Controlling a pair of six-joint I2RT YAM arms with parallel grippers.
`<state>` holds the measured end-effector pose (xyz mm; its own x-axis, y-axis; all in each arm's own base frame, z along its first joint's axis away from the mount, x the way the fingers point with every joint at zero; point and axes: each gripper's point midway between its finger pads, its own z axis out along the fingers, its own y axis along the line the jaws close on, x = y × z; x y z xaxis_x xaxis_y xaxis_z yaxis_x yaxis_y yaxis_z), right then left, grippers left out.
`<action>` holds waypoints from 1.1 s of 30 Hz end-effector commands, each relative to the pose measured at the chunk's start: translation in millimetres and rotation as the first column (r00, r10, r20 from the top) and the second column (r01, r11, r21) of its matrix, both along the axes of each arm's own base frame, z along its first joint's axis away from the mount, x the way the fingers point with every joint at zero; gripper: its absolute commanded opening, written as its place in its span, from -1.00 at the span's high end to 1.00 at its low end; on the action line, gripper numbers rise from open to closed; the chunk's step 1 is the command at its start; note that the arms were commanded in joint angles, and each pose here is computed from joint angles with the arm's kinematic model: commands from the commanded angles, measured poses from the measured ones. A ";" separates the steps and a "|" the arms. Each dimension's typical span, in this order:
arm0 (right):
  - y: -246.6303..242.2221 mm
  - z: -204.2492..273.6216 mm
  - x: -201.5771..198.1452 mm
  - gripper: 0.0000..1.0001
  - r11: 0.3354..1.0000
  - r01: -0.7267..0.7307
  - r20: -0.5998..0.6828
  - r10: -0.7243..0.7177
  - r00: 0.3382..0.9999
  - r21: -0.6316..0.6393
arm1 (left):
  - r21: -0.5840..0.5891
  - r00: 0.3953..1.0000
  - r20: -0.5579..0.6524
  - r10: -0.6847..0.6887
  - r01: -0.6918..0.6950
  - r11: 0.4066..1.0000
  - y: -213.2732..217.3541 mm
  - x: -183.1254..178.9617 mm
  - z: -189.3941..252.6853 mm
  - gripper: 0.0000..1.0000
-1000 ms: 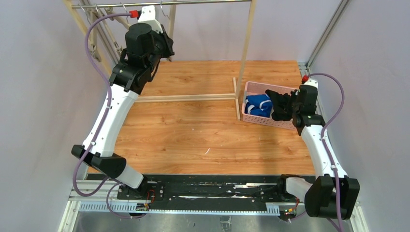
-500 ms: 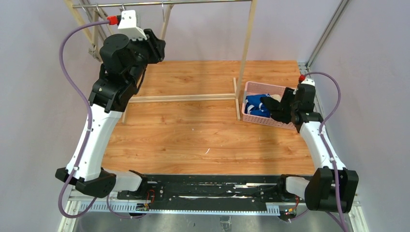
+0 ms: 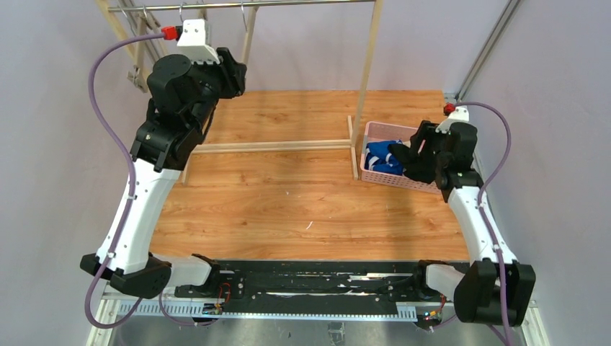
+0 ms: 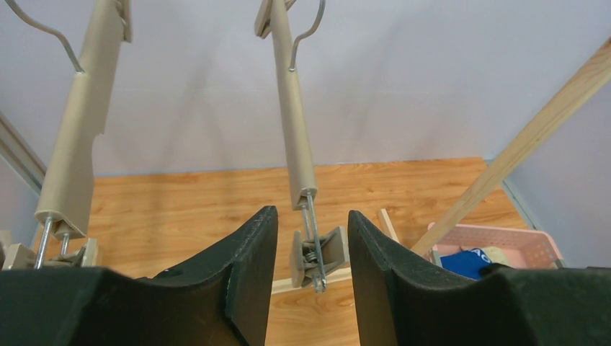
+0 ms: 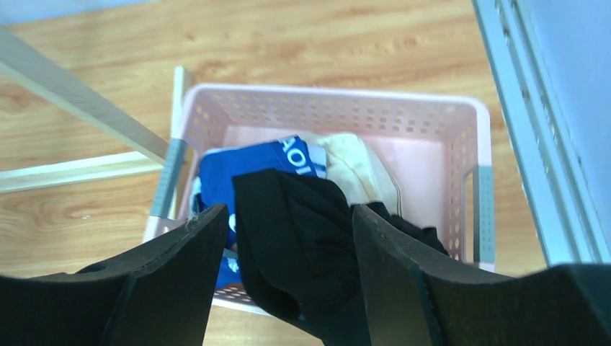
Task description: Remove the underwear clipped to the hanger
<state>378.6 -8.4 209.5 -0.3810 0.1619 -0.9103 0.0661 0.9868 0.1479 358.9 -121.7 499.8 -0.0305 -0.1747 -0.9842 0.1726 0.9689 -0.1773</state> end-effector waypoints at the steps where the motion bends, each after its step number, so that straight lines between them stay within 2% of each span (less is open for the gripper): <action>1: 4.7 56.1 3.0 -0.31 0.995 -0.073 0.217 0.084 0.972 -0.061 | 0.022 0.996 0.082 -0.034 0.032 0.999 6.4 -21.3 26.7 0.05; 4: 5.9 70.1 -8.4 -0.26 0.996 -0.069 0.195 0.078 0.978 -0.049 | 0.038 0.995 0.086 -0.048 0.044 0.998 9.6 -32.5 23.3 0.06; 5: 3.4 71.1 -15.1 -0.17 0.998 -0.050 0.173 0.057 0.983 -0.043 | 0.042 0.995 0.087 -0.047 0.043 0.998 11.7 -36.7 21.4 0.06; 6: 0.3 71.1 -21.7 0.03 0.999 -0.028 0.154 0.034 0.988 -0.040 | 0.047 0.995 0.089 -0.047 0.043 0.998 13.5 -40.4 20.1 0.06; 8: -6.6 67.3 -35.2 0.68 0.999 0.015 0.119 -0.009 0.993 -0.048 | 0.063 0.995 0.086 -0.054 0.048 0.997 15.8 -46.9 15.8 0.06; 9: -11.5 63.1 -41.9 0.92 0.998 0.043 0.098 -0.038 0.994 -0.055 | 0.072 0.995 0.080 -0.064 0.058 0.996 15.2 -49.4 13.0 0.06; 10: -16.4 58.5 -48.3 0.98 0.995 0.072 0.077 -0.068 0.995 -0.062 | 0.081 0.994 0.073 -0.077 0.071 0.994 14.3 -52.3 10.2 0.06; 17: -23.4 18.0 -85.6 0.99 0.987 0.154 -0.077 -0.157 0.985 -0.037 | 0.106 0.988 0.043 -0.145 0.140 0.984 12.4 -76.3 -4.5 0.06; 25: -17.5 -30.5 -107.8 0.99 0.982 0.186 -0.242 -0.177 0.954 0.015 | 0.109 0.974 0.029 -0.224 0.219 0.970 15.4 -117.8 -21.1 0.09; 28: -21.6 -48.7 -105.4 0.99 0.978 0.208 -0.298 -0.200 0.933 -0.003 | 0.104 0.967 0.024 -0.255 0.251 0.962 15.7 -133.4 -27.0 0.10; 33: -25.3 -62.0 -76.0 0.99 0.981 0.190 -0.326 -0.189 0.926 -0.029 | 0.110 0.959 0.006 -0.285 0.282 0.953 16.9 -149.2 -35.9 0.10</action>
<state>286.4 -24.0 156.0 -0.6102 0.2607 -0.7482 0.2699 0.9562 0.1130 220.1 -101.5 473.4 -0.0172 -0.0757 -0.9970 0.4062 0.9106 -0.0762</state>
